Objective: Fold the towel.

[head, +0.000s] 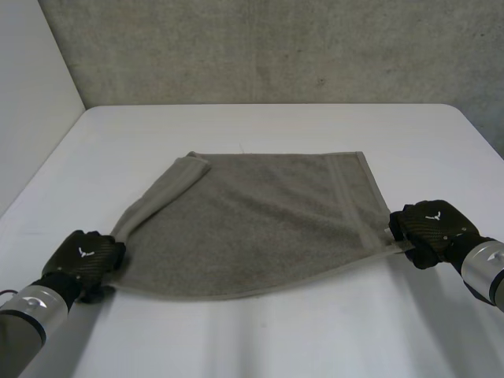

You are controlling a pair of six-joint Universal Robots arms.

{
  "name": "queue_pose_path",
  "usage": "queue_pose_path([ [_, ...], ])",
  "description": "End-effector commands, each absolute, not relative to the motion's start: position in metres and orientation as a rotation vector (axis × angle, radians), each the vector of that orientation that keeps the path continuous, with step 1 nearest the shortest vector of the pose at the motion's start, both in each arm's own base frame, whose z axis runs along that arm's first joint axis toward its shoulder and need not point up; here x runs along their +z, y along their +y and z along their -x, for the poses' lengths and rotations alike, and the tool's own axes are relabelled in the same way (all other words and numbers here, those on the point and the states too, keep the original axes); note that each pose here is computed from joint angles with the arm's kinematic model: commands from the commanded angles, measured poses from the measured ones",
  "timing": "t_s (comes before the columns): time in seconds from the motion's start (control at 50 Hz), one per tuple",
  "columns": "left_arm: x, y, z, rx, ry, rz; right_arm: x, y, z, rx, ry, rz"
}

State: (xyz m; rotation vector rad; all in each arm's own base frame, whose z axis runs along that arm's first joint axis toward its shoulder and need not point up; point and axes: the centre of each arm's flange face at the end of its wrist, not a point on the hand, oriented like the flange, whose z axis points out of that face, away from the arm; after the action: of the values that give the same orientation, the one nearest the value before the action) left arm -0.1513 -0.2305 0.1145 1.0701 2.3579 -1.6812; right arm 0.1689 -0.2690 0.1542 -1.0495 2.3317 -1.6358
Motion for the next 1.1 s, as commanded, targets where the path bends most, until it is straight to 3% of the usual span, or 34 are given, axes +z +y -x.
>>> queue_pose_path([
  [0.02,0.119,-0.240,0.150,-1.702,2.333,-1.061,0.154,-0.269,-0.169,-1.637,2.333,1.051],
  [0.36,0.141,-0.255,0.147,-1.787,2.256,-1.007,0.164,-0.273,-0.167,-1.680,2.329,1.045],
  [0.4,0.173,-0.257,0.145,-1.899,2.179,-0.931,0.196,-0.270,-0.166,-1.776,2.287,1.058],
  [0.42,0.173,-0.257,0.145,-1.899,2.179,-0.931,0.196,-0.270,-0.166,-1.776,2.286,1.058],
  [0.46,0.217,-0.256,0.143,-2.060,2.105,-0.817,0.243,-0.262,-0.164,-1.893,2.230,1.059],
  [0.52,0.245,-0.255,0.143,-2.161,2.053,-0.756,0.268,-0.258,-0.162,-1.969,2.192,1.062],
  [0.56,0.298,-0.247,0.144,-2.349,1.980,-0.639,0.321,-0.250,-0.159,-2.145,2.085,1.072],
  [0.58,0.299,-0.247,0.144,-2.350,1.980,-0.639,0.322,-0.250,-0.159,-2.146,2.084,1.072],
  [0.62,0.338,-0.237,0.145,-2.471,1.972,-0.545,0.368,-0.243,-0.157,-2.282,2.002,1.045],
  [0.7,0.353,-0.233,0.146,-2.488,2.031,-0.507,0.393,-0.240,-0.155,-2.305,1.991,1.022],
  [0.76,0.350,-0.234,0.147,-2.444,2.109,-0.506,0.401,-0.243,-0.150,-2.267,2.049,1.020],
  [0.9,0.314,-0.263,0.149,-2.296,2.330,-0.511,0.362,-0.279,-0.142,-1.991,2.258,1.127],
  [1.0,0.280,-0.290,0.166,-2.152,2.448,-0.652,0.331,-0.308,-0.165,-1.829,2.319,1.348],
  [1.04,0.263,-0.310,0.184,-2.066,2.448,-0.801,0.327,-0.315,-0.174,-1.831,2.333,1.370],
  [1.1,0.260,-0.332,0.192,-2.012,2.384,-0.865,0.324,-0.333,-0.190,-1.874,2.351,1.398],
])
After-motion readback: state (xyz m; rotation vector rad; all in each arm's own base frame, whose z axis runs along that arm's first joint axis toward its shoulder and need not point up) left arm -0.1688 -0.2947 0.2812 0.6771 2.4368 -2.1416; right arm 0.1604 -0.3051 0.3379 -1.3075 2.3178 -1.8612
